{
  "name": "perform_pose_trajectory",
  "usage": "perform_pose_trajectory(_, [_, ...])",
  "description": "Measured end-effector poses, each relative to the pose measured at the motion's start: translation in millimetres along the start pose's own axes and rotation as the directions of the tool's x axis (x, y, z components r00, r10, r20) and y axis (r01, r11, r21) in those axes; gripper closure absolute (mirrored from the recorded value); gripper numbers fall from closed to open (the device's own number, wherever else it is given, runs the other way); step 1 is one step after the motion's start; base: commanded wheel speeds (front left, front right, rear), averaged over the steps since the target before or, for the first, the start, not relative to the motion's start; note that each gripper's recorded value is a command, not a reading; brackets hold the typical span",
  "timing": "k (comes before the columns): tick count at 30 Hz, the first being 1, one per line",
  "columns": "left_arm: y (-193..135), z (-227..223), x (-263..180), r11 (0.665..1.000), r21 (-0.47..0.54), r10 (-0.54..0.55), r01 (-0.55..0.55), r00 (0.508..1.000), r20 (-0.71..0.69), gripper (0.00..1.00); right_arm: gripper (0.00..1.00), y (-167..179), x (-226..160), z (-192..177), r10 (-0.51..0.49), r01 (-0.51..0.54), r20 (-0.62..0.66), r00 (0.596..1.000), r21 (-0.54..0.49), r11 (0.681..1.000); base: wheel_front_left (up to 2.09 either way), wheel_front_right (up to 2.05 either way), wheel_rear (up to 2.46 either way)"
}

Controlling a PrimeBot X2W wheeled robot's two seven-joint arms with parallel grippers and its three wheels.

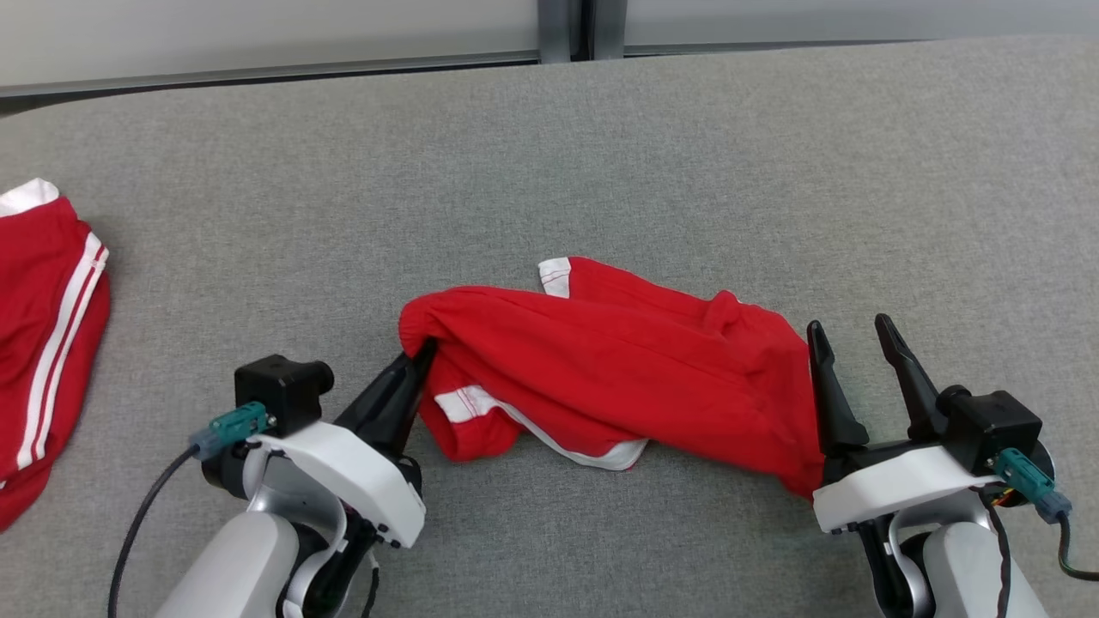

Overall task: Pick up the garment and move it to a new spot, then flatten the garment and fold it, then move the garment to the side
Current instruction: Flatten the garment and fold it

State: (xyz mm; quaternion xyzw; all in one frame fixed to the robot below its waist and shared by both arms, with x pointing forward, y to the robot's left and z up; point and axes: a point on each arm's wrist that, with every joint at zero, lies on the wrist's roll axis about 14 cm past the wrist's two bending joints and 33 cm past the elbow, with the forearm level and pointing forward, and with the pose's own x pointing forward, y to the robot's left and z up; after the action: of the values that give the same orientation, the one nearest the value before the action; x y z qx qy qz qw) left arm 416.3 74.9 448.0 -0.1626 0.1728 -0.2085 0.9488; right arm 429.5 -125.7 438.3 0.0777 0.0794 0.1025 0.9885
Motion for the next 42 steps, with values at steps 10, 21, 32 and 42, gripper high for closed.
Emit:
perform_pose_trajectory(10, [34.3,-19.3,24.8,0.998,-0.016,0.059,-0.059,0.997,-0.046,0.09,0.00,-9.8,1.0,-5.4,-0.025,0.025,-0.010,1.000,0.002,1.000,0.00,0.00,0.00])
perform_pose_trajectory(21, [48.4,10.1,0.8,0.983,0.045,0.168,-0.178,0.971,0.168,0.00,0.00,-2.1,-6.0,9.8,-0.009,0.010,0.027,1.000,-0.011,1.000,0.00,0.00,0.00])
perform_pose_trajectory(32, [61.1,35.6,-45.5,0.955,0.087,0.246,-0.282,0.924,0.291,0.00,0.00,9.8,-22.4,28.6,0.020,-0.018,0.060,0.998,-0.035,0.999,0.00,0.00,0.00])
perform_pose_trajectory(42, [61.4,71.3,-83.9,0.919,0.138,0.278,-0.369,0.856,0.436,0.00,0.00,14.2,-40.5,34.8,0.028,-0.024,0.068,0.997,-0.048,0.999,0.00,0.00,0.00])
